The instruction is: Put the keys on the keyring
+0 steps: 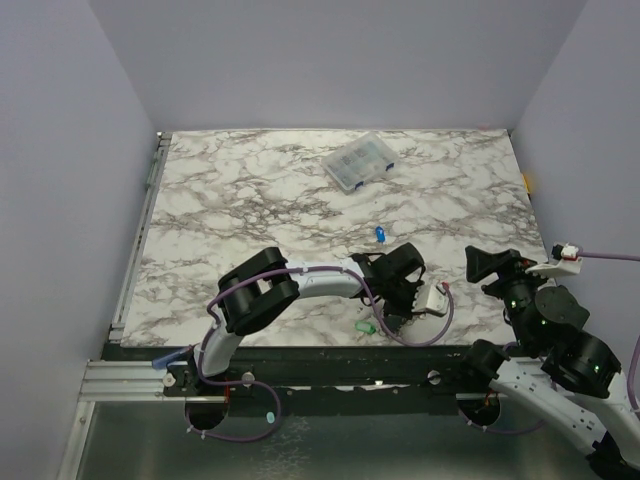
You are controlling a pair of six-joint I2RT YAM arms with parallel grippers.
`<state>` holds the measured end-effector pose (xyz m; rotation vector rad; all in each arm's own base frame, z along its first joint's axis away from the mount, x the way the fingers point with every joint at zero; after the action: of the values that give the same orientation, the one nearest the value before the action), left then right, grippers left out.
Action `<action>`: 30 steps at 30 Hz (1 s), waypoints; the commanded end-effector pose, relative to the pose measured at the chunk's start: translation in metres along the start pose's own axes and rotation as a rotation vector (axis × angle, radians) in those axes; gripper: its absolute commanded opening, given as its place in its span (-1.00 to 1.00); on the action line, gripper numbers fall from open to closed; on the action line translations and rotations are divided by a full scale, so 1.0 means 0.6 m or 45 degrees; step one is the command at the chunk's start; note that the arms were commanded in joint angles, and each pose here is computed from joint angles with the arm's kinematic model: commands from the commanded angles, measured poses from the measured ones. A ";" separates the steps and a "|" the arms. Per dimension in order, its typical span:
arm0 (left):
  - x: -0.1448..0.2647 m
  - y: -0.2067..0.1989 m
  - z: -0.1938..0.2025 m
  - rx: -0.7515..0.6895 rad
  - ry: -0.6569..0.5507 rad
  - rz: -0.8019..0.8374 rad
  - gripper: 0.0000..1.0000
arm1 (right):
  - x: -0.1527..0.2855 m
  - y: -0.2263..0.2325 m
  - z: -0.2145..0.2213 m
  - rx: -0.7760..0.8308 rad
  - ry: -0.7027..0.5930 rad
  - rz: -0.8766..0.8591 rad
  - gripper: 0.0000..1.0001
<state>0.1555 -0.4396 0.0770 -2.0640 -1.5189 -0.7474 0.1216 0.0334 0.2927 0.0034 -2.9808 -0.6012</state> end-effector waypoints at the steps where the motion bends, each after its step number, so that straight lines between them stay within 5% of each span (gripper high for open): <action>1: -0.011 -0.021 0.020 -0.028 0.033 0.115 -1.00 | 0.006 -0.005 -0.011 -0.009 -0.016 0.014 0.46; 16: 0.146 -0.018 -0.091 -0.071 -0.385 0.036 -1.00 | 0.002 0.026 -0.029 -0.023 -0.064 -0.121 0.46; 30: 0.346 -0.071 -0.159 -0.197 -1.031 -0.052 -1.00 | 0.007 0.117 -0.028 0.075 -0.187 -0.692 0.45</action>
<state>0.1669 -0.3566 0.2398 -2.3945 -1.9210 -0.1538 0.1276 0.0734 0.3194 0.4887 -3.0835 -0.6141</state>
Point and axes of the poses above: each gripper's point midway between its finger pads, its own x axis back along the fingers, its own y axis along the line the jaws close on, z = x × y, the point moved 6 cm from there along x, back along the fingers, and after that the axes turned 5 degrees about x, right-handed, at the moved point
